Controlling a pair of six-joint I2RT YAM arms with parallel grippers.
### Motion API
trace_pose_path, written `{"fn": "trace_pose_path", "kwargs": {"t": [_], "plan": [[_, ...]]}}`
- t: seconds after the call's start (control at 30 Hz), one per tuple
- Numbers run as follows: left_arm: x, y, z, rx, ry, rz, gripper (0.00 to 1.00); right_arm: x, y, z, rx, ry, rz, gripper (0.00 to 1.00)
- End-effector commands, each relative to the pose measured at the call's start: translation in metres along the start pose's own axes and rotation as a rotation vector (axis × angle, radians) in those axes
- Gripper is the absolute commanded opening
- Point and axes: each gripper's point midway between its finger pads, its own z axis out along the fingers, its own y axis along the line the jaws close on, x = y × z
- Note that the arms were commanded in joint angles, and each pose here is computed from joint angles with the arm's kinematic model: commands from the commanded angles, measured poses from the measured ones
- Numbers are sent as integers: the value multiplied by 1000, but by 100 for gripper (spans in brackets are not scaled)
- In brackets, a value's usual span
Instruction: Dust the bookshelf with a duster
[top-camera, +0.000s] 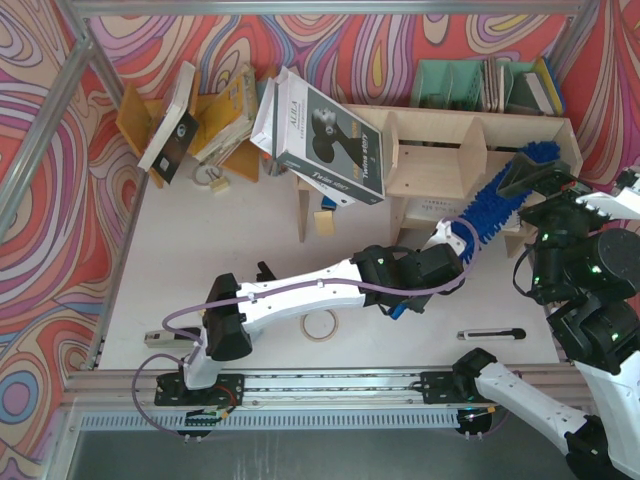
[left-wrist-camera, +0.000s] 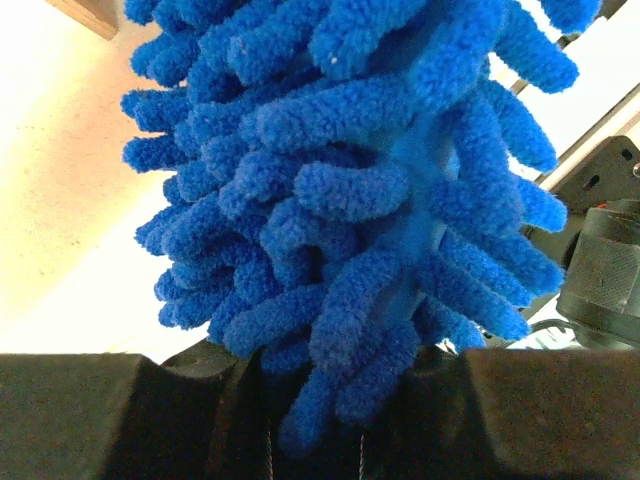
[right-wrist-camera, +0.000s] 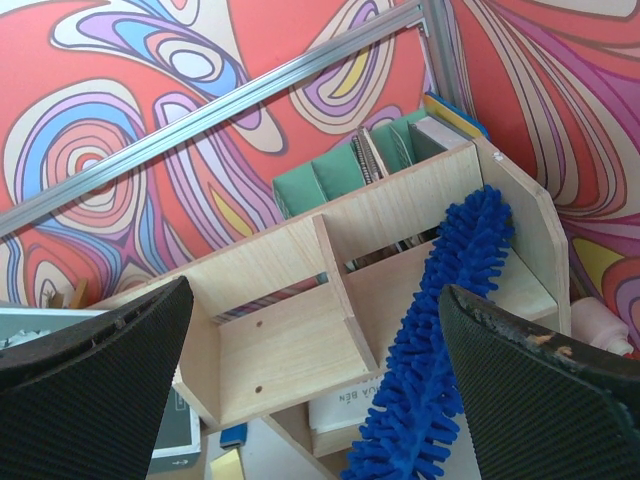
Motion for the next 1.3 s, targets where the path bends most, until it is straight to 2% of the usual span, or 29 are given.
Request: {"fn": "trace_pose_path", "kwargs": {"t": [0.0,0.2,0.43,0.63,1.03,1.27], "plan": [[-20,-7,-38,64,-63,21,0,-6,-3,-1,12,-20,10,99],[0,-5,-58,68,-29,58,0,-6,-3,0,15,-20,10,99],[20,5,-65,39,0,58,0,-6,-4,-1,16,-22,15,99],[12,5,-60,18,-14,55,0,-7,-4,-2,15,-23,22,99],[-43,5,-36,-24,-93,-45,0,-3,-5,-1,19,-14,16,99],[-43,18,-30,-85,-66,-81,0,-2,-7,-1,27,-20,6,99]]}}
